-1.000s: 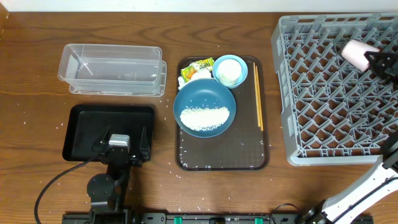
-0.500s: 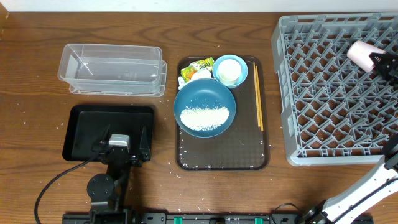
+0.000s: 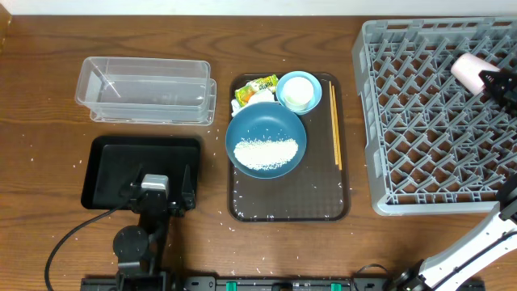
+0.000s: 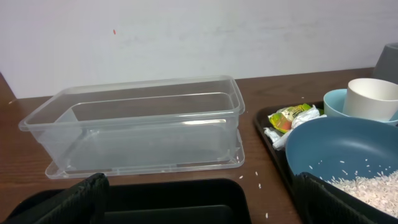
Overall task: Sort waste into correct bins and load items into the dishwasher rack
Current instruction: 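Carry the pink cup to the dish rack's back right and place it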
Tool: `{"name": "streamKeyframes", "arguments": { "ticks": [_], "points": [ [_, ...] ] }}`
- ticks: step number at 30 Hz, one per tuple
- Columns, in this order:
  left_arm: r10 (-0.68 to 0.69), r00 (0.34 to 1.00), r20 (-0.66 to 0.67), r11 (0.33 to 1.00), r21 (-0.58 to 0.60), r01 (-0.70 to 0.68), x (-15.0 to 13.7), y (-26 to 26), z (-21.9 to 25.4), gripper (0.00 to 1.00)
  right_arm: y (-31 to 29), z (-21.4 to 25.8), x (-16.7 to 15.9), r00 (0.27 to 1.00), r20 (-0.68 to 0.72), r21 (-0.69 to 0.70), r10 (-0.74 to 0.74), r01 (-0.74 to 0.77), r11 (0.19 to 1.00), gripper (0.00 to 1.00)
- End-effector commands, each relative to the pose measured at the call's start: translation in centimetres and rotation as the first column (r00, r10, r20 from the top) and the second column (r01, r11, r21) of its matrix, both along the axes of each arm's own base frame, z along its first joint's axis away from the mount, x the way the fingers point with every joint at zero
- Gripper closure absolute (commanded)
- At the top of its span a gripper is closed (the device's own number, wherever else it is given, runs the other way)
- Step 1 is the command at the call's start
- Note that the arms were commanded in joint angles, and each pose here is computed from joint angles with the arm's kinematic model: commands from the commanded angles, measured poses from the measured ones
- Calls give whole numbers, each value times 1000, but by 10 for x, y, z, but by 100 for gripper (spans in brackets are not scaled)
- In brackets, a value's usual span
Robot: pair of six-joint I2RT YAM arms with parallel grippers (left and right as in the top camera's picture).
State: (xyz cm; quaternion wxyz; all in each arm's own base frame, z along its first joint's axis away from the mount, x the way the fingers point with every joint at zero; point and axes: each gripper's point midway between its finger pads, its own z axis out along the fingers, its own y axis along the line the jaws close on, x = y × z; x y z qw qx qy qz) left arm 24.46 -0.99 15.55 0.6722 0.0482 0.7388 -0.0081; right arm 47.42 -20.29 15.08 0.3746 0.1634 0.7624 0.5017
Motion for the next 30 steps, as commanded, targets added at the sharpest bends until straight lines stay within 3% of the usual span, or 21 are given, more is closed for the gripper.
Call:
{"name": "streamKeyframes", "arguments": {
  "ticks": [1, 15, 21, 26, 30],
  "points": [
    [-6, 999, -50, 1000, 2, 6, -1, -1, -17, 4, 8, -10, 5, 1000, -20, -12, 12, -12, 1000, 99],
    [-6, 999, -50, 1000, 2, 6, -1, -1, -17, 3, 10, -10, 7, 1000, -16, -20, 15, -15, 1000, 99],
    [-6, 999, -50, 1000, 2, 6, -1, -1, -17, 4, -4, -47, -2, 974, -210, -111, -87, 65, 992, 96],
    [-6, 999, -50, 1000, 2, 6, -1, -1, -17, 4, -14, -63, -16, 949, -290, -163, -125, 80, 983, 94],
    [-6, 999, -50, 1000, 2, 6, -1, -1, -17, 3, -27, -57, -27, 941, -300, -154, -155, 113, 982, 83]
  ]
}}
